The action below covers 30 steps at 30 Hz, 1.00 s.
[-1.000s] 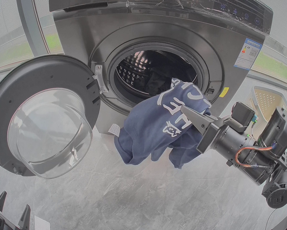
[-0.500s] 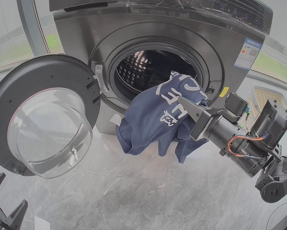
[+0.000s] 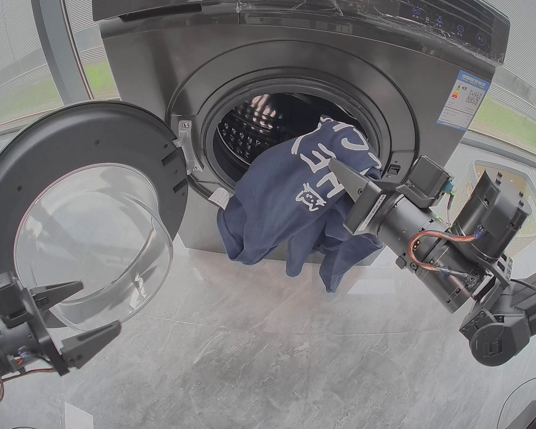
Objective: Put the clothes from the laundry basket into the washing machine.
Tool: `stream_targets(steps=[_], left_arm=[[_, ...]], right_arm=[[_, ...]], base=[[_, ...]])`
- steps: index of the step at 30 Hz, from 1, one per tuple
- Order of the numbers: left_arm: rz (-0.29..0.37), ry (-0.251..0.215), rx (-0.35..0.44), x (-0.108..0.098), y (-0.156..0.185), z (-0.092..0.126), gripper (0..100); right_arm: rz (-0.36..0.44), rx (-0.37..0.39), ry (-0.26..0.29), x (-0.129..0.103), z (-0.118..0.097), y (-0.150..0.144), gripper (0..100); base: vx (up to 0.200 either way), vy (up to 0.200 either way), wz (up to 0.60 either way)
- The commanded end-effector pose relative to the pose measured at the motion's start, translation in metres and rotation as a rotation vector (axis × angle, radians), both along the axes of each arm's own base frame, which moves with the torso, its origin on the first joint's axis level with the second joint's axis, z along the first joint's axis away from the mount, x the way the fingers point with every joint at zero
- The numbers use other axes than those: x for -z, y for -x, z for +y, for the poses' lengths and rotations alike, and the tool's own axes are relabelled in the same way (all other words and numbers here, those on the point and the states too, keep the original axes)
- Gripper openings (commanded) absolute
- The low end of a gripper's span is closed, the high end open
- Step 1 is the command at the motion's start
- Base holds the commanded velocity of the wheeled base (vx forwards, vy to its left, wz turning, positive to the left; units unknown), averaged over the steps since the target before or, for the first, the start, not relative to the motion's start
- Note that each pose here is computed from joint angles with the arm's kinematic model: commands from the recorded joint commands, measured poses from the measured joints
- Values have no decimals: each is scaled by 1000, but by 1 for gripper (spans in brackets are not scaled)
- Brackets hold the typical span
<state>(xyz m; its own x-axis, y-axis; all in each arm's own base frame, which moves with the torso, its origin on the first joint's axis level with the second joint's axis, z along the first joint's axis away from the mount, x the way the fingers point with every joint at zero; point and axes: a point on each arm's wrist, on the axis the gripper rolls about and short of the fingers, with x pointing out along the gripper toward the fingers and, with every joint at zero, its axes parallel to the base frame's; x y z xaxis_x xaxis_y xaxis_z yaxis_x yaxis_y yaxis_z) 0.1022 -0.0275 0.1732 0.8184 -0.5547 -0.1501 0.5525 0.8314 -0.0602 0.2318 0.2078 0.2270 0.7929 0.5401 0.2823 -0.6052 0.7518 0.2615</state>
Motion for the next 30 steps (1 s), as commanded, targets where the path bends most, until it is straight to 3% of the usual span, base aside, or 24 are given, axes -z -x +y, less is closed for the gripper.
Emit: stream_targets(steps=[1,8,30], left_arm=[[174,-21,137,37,-81,-46,100],[167,89,165,40,-108,-67,100],[157,119,186,41,-160,-100,100]], right_arm=[[-12,12,-18,-2,3,-5,0],[-14,8,-18,-3,2,-1,0],[-22,3,-26,-7,-1,4,0]], base=[[0,0,0],[0,0,0],[0,0,0]])
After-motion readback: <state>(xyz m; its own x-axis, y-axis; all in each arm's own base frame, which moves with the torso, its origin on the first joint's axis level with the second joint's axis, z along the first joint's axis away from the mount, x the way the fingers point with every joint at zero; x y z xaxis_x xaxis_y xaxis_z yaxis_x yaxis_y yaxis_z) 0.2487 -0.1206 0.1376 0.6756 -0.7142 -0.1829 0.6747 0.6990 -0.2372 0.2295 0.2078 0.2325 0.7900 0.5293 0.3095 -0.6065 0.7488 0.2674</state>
